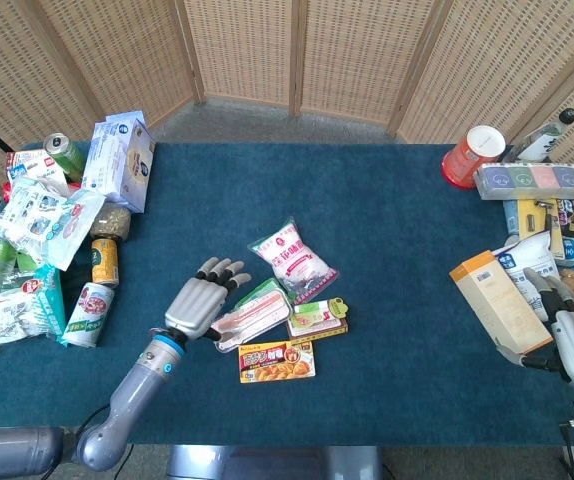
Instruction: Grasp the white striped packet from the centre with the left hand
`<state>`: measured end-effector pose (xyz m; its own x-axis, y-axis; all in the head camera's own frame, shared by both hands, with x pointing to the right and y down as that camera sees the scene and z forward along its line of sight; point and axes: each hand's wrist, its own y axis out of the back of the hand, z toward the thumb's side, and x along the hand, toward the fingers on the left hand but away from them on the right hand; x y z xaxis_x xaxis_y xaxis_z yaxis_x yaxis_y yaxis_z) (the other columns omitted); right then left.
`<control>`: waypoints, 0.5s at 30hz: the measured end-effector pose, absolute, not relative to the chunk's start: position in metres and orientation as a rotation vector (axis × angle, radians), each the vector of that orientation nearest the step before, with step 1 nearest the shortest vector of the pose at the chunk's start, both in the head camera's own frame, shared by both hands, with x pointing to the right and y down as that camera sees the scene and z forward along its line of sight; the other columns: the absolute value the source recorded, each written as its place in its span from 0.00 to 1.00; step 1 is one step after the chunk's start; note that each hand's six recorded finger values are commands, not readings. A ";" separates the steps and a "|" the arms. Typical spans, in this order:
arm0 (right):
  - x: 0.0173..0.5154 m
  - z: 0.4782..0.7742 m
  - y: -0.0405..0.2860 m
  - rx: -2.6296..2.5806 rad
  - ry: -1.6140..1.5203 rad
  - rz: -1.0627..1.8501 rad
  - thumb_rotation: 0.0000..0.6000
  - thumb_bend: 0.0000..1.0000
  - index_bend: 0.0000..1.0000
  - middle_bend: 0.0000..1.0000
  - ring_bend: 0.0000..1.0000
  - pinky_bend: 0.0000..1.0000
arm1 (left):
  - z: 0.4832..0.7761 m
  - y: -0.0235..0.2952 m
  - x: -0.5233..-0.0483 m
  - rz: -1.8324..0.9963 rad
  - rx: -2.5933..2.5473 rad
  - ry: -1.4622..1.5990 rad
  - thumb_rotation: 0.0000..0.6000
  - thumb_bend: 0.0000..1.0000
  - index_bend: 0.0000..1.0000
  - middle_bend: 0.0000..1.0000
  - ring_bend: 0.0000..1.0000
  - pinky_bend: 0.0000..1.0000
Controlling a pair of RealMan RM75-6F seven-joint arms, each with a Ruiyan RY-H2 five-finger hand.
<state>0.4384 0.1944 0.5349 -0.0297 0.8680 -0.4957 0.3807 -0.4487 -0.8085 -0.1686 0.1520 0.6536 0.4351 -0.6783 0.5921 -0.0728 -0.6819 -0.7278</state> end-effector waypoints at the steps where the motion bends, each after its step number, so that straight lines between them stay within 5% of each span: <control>1: 0.439 0.535 0.194 -1.816 -1.307 1.485 1.00 0.00 0.00 0.00 0.00 0.00 | 0.656 0.154 -0.160 -1.241 -2.070 0.621 1.00 0.00 0.15 0.00 0.00 0.00; 15: 0.443 0.532 0.193 -1.817 -1.327 1.478 1.00 0.00 0.00 0.00 0.00 0.00 | 0.674 0.161 -0.130 -1.262 -2.046 0.576 1.00 0.00 0.15 0.00 0.00 0.00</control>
<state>0.4425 0.1928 0.5320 -0.0347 0.8709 -0.4902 0.3937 -0.4389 -0.8077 -0.1297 0.1614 0.6744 0.4384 -0.6609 0.6091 -0.0272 -0.6871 -0.7260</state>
